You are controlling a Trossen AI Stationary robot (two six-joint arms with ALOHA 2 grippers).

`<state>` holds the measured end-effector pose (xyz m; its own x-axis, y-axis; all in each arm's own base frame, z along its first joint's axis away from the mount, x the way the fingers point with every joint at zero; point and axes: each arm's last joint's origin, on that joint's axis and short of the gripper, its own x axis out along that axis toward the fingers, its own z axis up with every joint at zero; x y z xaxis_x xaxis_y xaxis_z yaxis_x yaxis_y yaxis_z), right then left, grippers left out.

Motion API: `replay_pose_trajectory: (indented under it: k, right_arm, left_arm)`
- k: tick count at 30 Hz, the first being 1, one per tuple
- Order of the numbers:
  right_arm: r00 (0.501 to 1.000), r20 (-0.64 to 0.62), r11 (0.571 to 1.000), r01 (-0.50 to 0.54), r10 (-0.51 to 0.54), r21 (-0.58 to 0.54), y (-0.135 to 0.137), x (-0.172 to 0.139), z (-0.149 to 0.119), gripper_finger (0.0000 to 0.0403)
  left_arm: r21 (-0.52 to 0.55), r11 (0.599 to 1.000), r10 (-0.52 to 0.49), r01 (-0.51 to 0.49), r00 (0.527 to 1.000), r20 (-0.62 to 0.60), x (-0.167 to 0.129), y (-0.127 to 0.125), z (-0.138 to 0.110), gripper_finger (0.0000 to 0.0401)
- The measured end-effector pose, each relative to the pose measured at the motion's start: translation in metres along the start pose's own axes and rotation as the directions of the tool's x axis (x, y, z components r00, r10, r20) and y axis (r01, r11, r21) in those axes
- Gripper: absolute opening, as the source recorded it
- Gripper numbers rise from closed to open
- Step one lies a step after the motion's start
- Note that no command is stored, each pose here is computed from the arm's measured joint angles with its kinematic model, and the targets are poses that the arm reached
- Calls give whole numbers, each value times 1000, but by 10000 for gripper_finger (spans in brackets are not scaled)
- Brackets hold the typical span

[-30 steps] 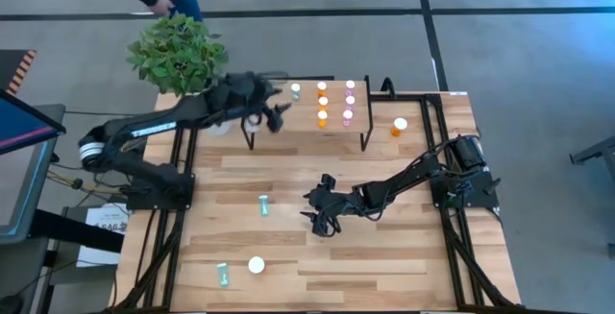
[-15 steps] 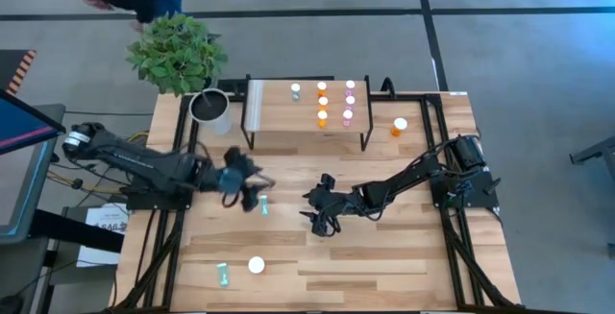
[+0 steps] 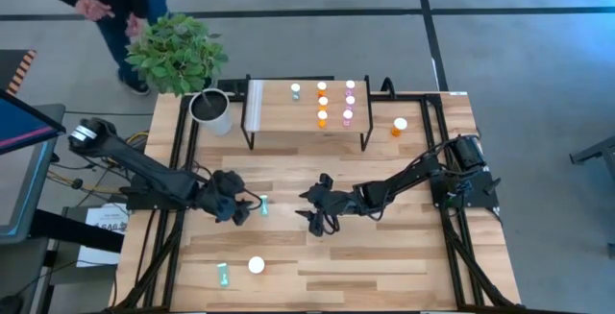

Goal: Pick and place medicine bottles onto shelf by color
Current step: Put the top blue pill bottle on the shelf aligned with the other blue pill bottle

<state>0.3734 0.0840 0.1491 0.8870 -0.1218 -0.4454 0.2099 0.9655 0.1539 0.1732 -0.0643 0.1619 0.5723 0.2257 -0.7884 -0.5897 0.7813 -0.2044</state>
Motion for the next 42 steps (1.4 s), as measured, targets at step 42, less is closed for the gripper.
replay_pose_trajectory:
  k: [42]
  right_arm:
    - [987, -94, 937, 152, -129, 313, 9, -6, -22, 270]
  left_arm:
    - [142, 975, -174, 168, 984, 28, 53, -47, 21, 232]
